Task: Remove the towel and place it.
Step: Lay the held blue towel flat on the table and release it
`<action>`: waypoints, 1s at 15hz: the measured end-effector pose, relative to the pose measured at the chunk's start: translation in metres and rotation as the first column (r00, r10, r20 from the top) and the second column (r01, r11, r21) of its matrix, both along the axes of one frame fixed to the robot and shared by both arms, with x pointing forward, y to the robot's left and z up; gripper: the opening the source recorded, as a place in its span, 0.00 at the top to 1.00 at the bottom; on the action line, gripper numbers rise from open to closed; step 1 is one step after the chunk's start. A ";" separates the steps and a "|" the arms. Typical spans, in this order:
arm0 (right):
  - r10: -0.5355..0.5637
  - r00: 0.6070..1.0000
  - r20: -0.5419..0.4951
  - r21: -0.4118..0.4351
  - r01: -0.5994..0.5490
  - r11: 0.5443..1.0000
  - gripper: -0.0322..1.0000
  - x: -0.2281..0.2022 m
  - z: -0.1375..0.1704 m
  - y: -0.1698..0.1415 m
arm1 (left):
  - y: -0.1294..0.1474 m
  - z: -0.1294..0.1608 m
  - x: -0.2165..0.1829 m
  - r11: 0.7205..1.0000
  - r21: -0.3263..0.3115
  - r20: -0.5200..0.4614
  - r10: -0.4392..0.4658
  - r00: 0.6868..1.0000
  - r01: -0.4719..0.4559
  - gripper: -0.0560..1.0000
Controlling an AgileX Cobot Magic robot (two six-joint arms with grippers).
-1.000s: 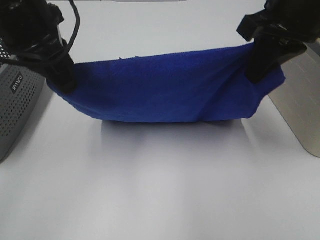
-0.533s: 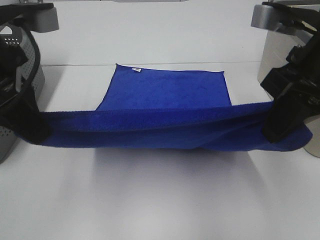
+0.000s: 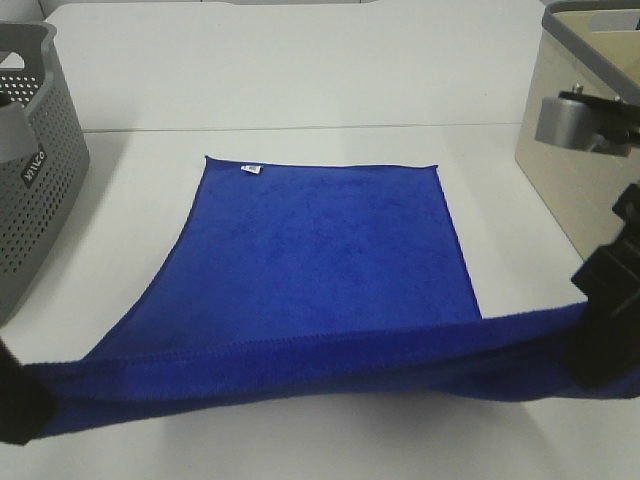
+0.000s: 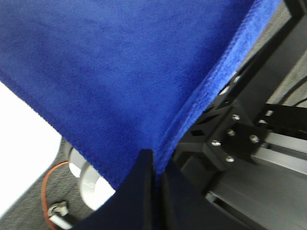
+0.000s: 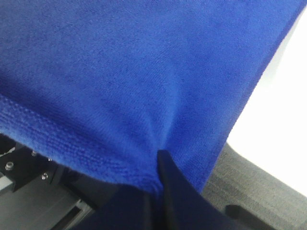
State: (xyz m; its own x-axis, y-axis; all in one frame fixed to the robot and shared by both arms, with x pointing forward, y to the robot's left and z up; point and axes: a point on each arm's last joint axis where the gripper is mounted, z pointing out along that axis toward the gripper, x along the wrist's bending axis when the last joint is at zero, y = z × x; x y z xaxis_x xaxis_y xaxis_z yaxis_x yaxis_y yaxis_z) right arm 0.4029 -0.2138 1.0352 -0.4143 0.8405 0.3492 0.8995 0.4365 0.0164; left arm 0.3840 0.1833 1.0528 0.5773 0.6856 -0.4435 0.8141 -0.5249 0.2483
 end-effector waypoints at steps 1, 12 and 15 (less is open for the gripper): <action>-0.004 1.000 -0.014 0.011 0.004 1.000 0.95 -0.013 -0.005 -0.003 | 0.004 -0.006 -0.015 0.999 -0.028 -0.028 0.028 0.999 -0.029 0.95; -0.001 0.994 -0.113 0.039 0.005 0.999 0.95 -0.054 -0.034 -0.011 | 0.012 -0.051 -0.050 0.997 -0.053 -0.203 0.038 0.978 -0.050 0.95; -0.004 0.990 -0.143 0.036 0.010 0.999 0.95 -0.059 -0.040 -0.011 | 0.013 -0.051 -0.050 0.997 -0.047 -0.214 0.055 0.975 -0.067 0.95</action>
